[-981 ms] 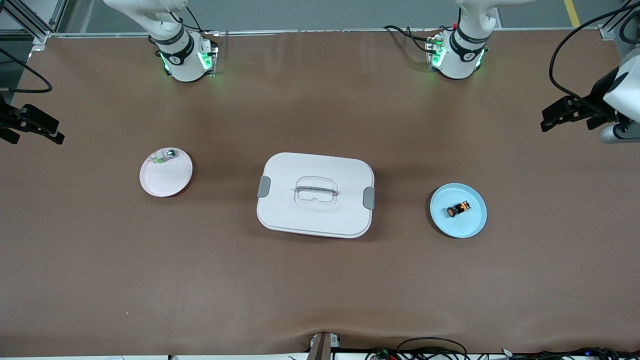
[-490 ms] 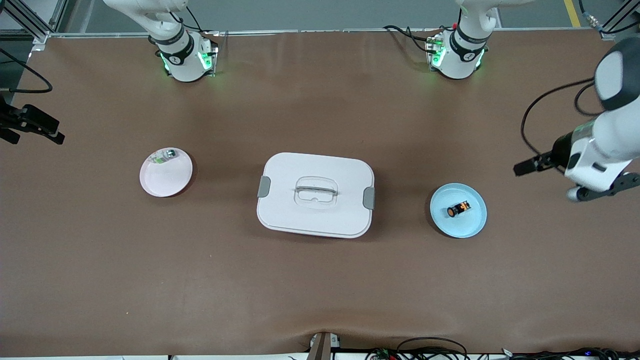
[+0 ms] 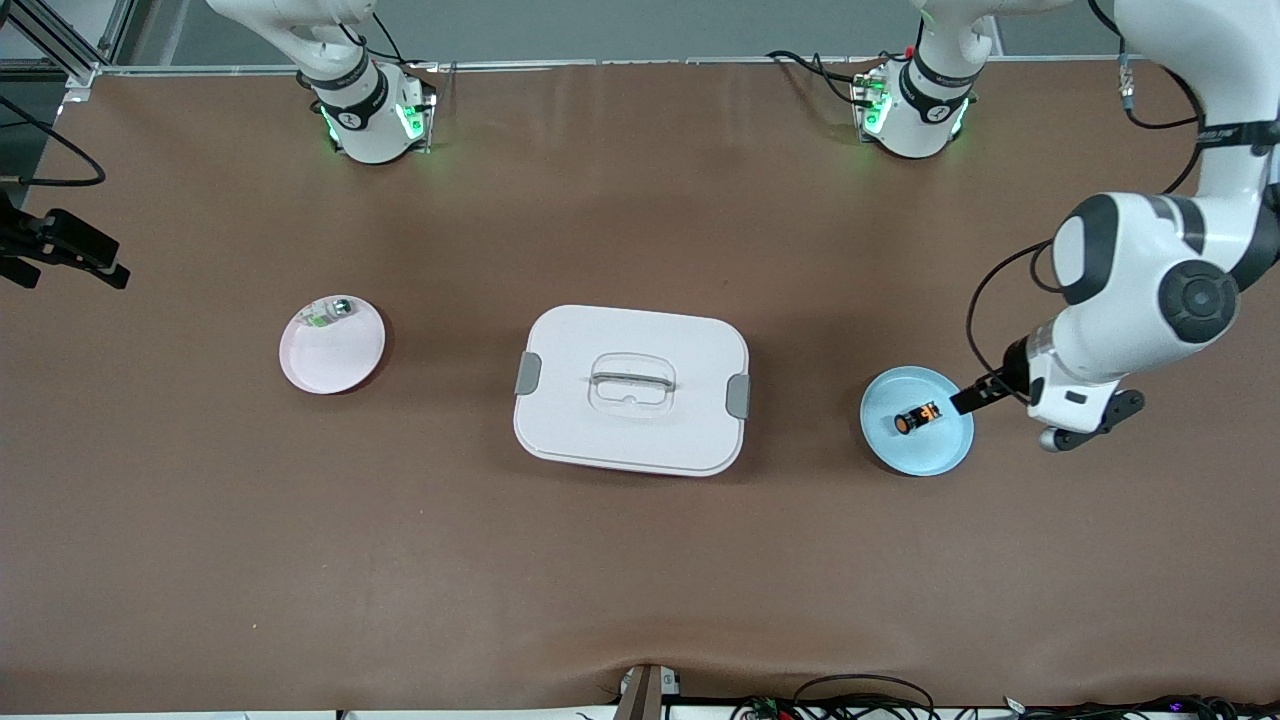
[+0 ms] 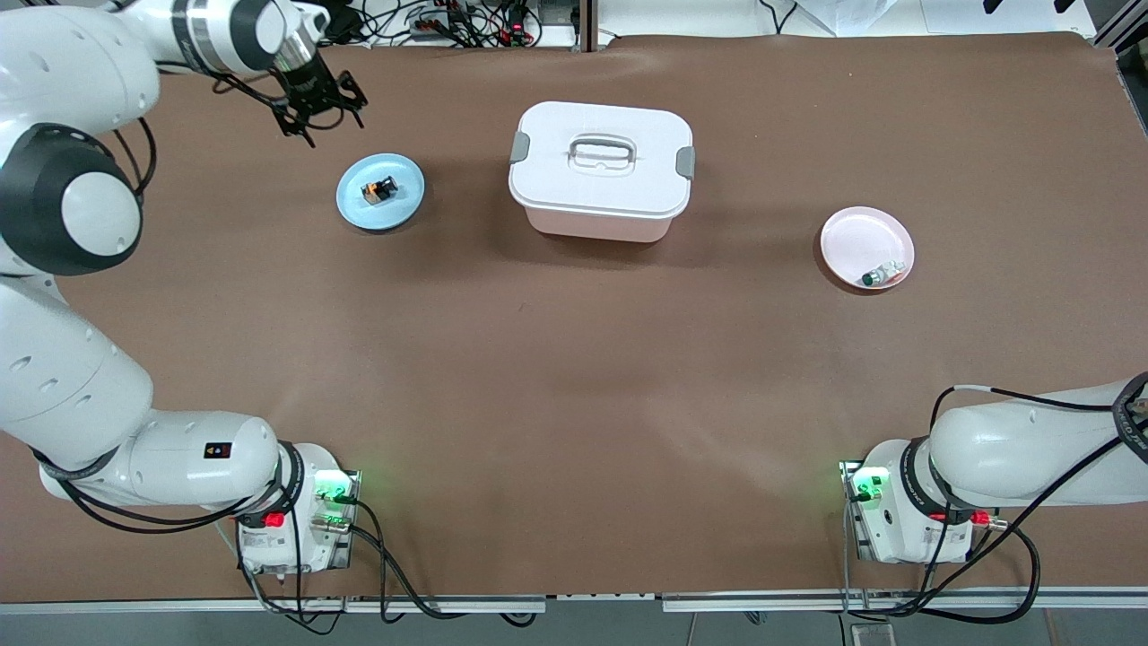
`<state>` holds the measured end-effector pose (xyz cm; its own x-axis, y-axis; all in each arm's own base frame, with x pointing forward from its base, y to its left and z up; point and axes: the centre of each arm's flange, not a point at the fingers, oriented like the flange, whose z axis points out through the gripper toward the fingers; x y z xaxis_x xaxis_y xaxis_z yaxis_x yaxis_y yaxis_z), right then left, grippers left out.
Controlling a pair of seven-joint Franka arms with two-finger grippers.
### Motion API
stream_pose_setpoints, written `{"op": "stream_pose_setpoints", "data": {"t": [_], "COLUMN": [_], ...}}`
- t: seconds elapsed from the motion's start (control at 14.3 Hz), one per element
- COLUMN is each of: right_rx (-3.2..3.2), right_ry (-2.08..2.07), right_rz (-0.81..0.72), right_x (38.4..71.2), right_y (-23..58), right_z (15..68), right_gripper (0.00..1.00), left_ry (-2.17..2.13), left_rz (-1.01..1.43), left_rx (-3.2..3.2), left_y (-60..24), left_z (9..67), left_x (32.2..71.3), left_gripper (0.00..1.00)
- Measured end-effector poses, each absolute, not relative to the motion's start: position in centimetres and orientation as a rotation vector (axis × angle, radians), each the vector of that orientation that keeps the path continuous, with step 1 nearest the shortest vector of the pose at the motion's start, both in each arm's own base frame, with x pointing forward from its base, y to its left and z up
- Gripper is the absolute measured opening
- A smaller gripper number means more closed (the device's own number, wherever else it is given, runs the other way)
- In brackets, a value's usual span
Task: Transfer orange switch to right arm and place
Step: 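Lower the left gripper onto the orange switch on the blue plate and grasp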
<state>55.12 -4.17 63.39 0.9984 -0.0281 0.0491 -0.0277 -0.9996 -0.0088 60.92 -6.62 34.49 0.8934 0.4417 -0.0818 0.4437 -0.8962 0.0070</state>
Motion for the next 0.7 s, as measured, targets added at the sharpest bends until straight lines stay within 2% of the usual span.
{"op": "stream_pose_setpoints", "data": {"t": [0.49,0.7], "right_rx": [-3.132,-3.132], "right_ry": [0.043,0.042], "right_rz": [-0.077,-0.077], "right_x": [55.1,55.1], "right_y": [-4.1,-4.1], "right_z": [63.4,63.4], "right_gripper": [1.00,1.00], "left_ry": [0.607,0.580], "left_rz": [-0.024,-0.039], "left_rx": [3.025,3.027], "left_y": [-7.0,-7.5], "left_z": [24.8,22.9], "left_x": [60.6,60.5], "left_gripper": [1.00,1.00]}}
